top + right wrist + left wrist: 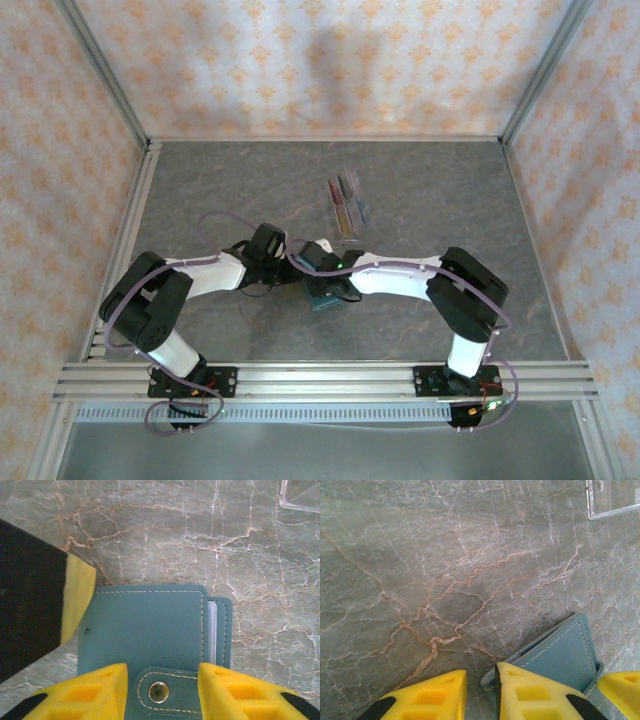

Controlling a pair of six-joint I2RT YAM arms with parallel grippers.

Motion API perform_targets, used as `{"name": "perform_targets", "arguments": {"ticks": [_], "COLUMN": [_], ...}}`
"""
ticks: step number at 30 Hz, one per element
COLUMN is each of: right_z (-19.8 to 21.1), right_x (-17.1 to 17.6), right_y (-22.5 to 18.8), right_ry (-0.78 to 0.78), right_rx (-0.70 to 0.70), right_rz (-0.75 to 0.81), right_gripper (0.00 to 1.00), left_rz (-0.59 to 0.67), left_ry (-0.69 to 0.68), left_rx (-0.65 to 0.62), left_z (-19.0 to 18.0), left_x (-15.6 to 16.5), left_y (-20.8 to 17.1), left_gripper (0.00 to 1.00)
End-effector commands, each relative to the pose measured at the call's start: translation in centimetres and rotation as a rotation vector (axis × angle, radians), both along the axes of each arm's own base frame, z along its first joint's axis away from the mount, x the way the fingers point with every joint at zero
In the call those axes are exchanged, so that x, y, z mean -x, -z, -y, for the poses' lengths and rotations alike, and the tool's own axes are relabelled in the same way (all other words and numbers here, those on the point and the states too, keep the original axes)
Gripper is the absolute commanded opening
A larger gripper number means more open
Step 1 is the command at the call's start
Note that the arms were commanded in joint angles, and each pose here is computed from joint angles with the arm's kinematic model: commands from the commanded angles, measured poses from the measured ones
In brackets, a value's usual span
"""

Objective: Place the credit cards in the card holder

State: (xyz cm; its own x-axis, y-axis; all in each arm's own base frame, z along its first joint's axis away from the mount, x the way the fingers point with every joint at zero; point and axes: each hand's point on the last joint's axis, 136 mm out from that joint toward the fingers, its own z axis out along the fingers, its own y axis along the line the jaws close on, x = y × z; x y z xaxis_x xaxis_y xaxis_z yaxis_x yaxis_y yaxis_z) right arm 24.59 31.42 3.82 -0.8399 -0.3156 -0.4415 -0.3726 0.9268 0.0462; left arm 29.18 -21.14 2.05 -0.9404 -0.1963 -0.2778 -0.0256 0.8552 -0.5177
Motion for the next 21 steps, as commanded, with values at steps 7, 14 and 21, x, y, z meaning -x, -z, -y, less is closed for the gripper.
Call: {"name": "perform_targets", "arguments": {"ticks": [7,14,21], "right_z": [1.1,1.7,1.3], "right_x": [1.1,0.9,0.4], "right_y": [2.4,2.6,0.5], "right_ry": [-0.017,0.000,-0.011], "right_rx": [0.156,0.177,0.157], "right_rz": [0.020,0.035,0.076], "right_gripper": [0.35,0.22,0.00], "left_rz": [-0.029,-0.030,-0.058], "left_ry": [0.019,0.025,0.013], "left_rx": [-0.058,-0.074,-0.144], "left_z": [0.1,0.2,-0.8], "left_x": [0.7,0.8,0.7], "left_y": [1.7,1.9,3.0], "left_gripper": [0.21,0.19,0.16]}}
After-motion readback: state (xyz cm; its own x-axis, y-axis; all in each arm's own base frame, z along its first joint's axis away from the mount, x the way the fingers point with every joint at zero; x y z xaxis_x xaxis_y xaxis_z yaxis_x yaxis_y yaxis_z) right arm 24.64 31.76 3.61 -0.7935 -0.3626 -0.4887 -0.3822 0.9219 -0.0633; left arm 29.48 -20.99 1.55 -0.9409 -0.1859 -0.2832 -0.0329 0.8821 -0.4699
